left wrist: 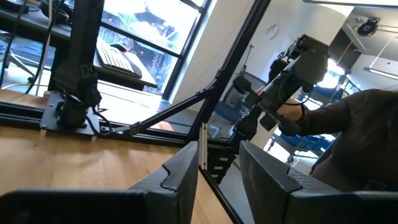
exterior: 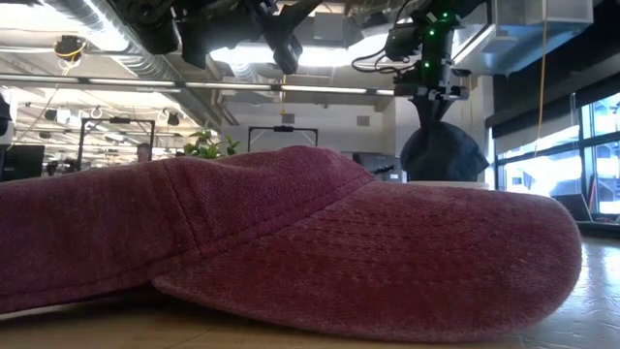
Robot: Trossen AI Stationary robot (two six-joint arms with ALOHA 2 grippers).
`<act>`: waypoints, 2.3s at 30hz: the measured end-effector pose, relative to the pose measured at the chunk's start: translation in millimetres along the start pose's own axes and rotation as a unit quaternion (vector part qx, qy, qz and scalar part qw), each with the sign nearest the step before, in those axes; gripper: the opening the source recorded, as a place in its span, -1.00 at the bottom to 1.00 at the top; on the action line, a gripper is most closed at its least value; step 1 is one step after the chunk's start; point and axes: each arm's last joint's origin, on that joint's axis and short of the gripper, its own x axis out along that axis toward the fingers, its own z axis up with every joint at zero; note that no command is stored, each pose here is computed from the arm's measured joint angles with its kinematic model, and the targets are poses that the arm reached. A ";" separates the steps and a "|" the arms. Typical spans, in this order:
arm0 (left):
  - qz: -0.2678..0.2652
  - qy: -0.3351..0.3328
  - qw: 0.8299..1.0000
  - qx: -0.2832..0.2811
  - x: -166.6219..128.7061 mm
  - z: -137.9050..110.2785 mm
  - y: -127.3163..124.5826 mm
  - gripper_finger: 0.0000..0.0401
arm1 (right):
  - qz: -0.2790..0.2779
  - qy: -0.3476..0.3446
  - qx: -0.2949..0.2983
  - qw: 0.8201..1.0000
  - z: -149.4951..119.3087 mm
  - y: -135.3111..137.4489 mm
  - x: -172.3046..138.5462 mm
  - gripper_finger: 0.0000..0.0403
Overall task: Pick & Place hat
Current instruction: Put the right blue cap into the white bin, then put the blue cap into the white bin
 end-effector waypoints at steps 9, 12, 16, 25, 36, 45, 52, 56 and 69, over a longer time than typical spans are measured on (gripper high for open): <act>0.000 0.000 1.000 0.000 0.0 0.0 0.0 -0.43 | 0.000 -0.003 -0.002 1.000 0.8 -0.1 -0.9 -0.13; 0.000 0.000 1.000 0.000 0.0 0.0 0.0 -0.43 | 0.001 -0.005 -0.001 1.000 0.1 -0.7 -2.6 -0.03; 0.000 0.000 1.000 0.000 0.0 0.1 0.0 -0.43 | -0.001 -0.020 0.001 1.000 -1.6 -3.5 -12.0 0.03; 0.000 -0.003 1.000 0.003 -0.7 1.1 0.4 -0.43 | 0.000 -0.121 -0.005 0.993 11.0 -9.5 -65.9 0.04; -0.036 0.054 0.990 -0.126 8.0 -11.8 -9.1 -0.43 | 0.173 -0.237 -0.184 0.938 11.3 57.1 -108.6 0.04; 0.115 0.139 0.952 -0.249 16.6 -46.9 -28.0 -0.43 | 0.186 -0.266 -0.230 0.917 5.5 80.7 -119.1 0.04; 0.336 0.119 0.890 -0.284 -6.9 -49.1 -56.6 -0.43 | 0.186 -0.265 -0.230 0.918 5.6 80.6 -118.7 0.04; 0.424 0.078 0.854 -0.290 -10.9 -54.9 -70.5 -0.43 | 0.186 -0.265 -0.229 0.918 5.6 80.7 -118.7 0.04; 0.521 0.039 0.795 -0.307 7.2 -92.4 -73.2 -0.43 | 0.185 -0.268 -0.230 0.917 6.3 80.3 -118.5 0.04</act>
